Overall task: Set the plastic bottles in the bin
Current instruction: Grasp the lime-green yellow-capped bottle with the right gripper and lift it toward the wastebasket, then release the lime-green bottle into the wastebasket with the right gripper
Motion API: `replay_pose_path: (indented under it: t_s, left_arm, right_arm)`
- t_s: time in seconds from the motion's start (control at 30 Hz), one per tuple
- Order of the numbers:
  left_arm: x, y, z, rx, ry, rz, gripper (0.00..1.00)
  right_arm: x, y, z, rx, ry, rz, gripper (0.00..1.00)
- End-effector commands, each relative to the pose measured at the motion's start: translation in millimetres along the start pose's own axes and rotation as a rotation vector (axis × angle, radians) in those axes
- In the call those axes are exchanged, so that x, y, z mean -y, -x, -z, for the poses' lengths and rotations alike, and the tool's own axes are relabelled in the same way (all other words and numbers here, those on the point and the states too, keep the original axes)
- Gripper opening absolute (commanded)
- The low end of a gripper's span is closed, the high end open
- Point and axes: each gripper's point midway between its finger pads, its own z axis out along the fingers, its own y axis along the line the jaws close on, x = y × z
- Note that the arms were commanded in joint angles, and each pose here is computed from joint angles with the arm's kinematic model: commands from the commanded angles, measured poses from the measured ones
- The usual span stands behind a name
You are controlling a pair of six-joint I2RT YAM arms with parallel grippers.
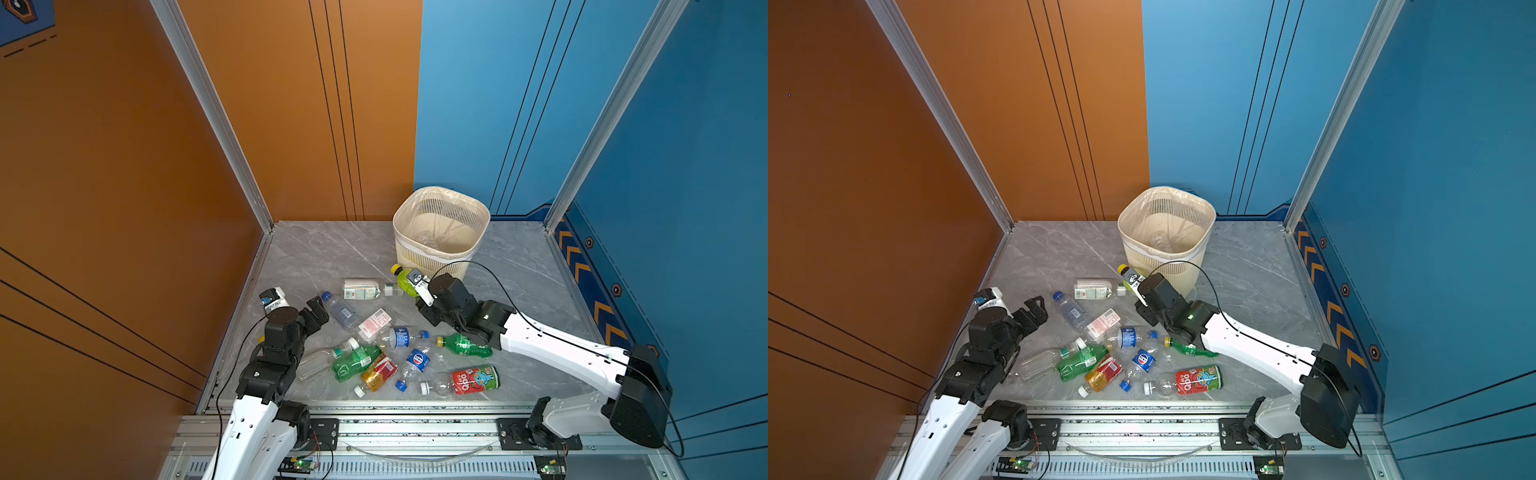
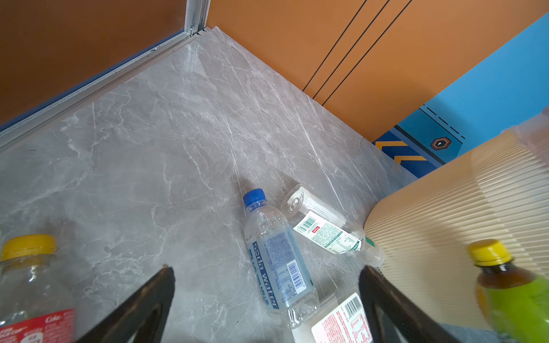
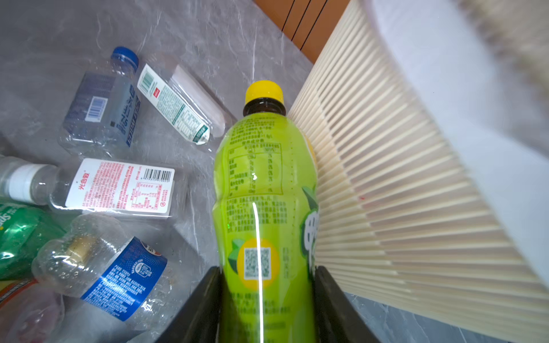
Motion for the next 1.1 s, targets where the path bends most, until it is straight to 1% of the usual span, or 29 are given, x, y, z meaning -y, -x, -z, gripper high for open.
replay_pose_path:
  t_s: [0.0,0.37,0.5,0.6,0.7,0.9,1.07]
  left_arm:
    - [-1,-4,-5,-0.011,-0.008,0.015,0.98]
    - [-5,-5,-4,-0.012,-0.004,0.033,0.98]
    - [-7,-4,-1,0.001,-0.005,0.042,0.98]
    - [-6,-4,-1,0.0,-0.009,0.043,0.98]
    - [-6,-6,-1,-0.011,-0.01,0.044,0.98]
    - [-7,-6,1,-0.013,-0.011,0.049,0.98]
    - [-9,-6,1,-0.016,-0.006,0.052,0.98]
  right_arm:
    - [8,17,20,0.08,-0.002,-0.058,0.49]
    - [37,93,92,0.363,0.039,-0.206,0.48]
    - [66,122,114,0.475,-0.006,-0.262,0.48]
    - [93,141,124,0.543,-0.048,-0.299,0.48]
    - [123,154,122,0.593,-0.099,-0.333,0.48]
    - [185,162,100,0.618,-0.203,-0.385,0.48]
    - [213,165,79,0.612,-0.25,-0.403,0.48]
